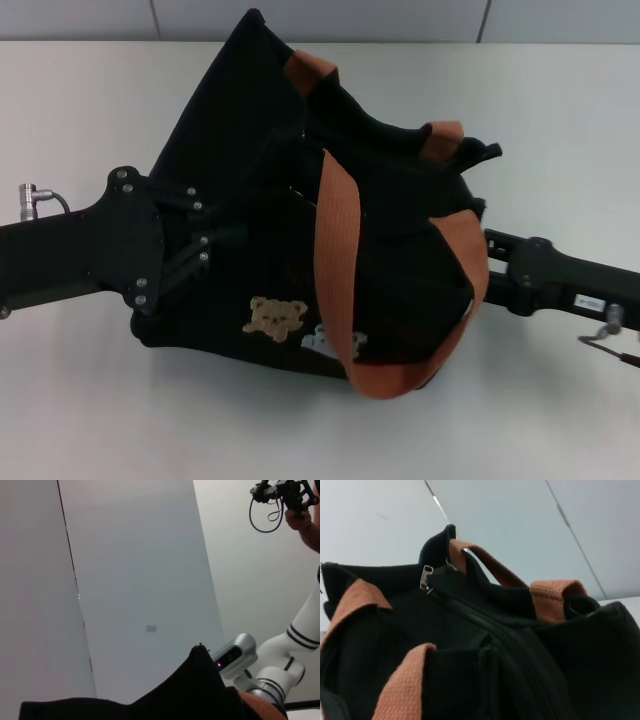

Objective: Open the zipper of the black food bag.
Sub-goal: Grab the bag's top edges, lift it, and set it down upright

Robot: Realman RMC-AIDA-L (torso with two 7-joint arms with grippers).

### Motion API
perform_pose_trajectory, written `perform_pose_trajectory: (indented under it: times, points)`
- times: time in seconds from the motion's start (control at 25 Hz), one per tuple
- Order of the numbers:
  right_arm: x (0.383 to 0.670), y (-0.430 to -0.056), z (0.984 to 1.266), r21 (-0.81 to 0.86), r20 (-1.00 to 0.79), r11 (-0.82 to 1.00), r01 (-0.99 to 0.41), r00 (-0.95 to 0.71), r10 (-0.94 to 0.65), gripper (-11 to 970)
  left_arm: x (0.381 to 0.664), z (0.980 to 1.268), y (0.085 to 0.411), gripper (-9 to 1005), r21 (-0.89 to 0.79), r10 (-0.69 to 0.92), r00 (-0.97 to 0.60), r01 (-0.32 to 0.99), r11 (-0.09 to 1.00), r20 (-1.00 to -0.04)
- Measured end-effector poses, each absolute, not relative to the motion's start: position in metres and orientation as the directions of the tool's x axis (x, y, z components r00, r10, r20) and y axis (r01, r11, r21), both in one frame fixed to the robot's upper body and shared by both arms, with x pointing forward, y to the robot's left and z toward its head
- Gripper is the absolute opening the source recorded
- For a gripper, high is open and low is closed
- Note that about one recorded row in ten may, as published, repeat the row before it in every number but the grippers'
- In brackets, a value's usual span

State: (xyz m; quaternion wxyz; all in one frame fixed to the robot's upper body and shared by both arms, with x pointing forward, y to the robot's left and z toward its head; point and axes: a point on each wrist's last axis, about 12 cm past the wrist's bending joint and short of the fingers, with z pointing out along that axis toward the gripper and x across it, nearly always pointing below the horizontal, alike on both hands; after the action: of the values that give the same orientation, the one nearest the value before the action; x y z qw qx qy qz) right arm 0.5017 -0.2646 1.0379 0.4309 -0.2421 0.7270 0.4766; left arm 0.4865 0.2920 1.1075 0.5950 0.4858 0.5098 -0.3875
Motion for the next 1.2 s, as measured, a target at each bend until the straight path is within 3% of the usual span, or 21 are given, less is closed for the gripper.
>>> perform_pose_trajectory:
  times: [0.24, 0.52, 0.76, 0.96, 1.2]
  points:
    - [0.49, -0.282, 1.046, 0.493, -0.862, 0.385, -0.78, -0.499, 0.092, 753, 0.486, 1.106, 0.293, 93, 0.187, 0.038, 0.183, 0.952, 0.244, -0.982]
    - [0.476, -0.32, 1.07, 0.508, -0.861, 0.366, -0.78, -0.444, 0.248, 753, 0.486, 1.105, 0.301, 92, 0.188, 0.041, 0.184, 0.938, 0.291, -0.982]
    - [0.478, -0.331, 1.078, 0.517, -0.854, 0.373, -0.771, -0.436, 0.283, 753, 0.485, 1.105, 0.305, 93, 0.192, 0.042, 0.188, 0.93, 0.313, -0.981]
    - [0.493, -0.312, 1.086, 0.519, -0.85, 0.305, -0.798, -0.445, 0.282, 752, 0.486, 1.105, 0.304, 92, 0.196, 0.044, 0.191, 0.93, 0.311, -0.981]
    - [0.513, -0.252, 1.076, 0.53, -0.848, 0.224, -0.818, -0.513, 0.132, 752, 0.488, 1.107, 0.304, 93, 0.203, 0.041, 0.2, 0.925, 0.32, -0.979]
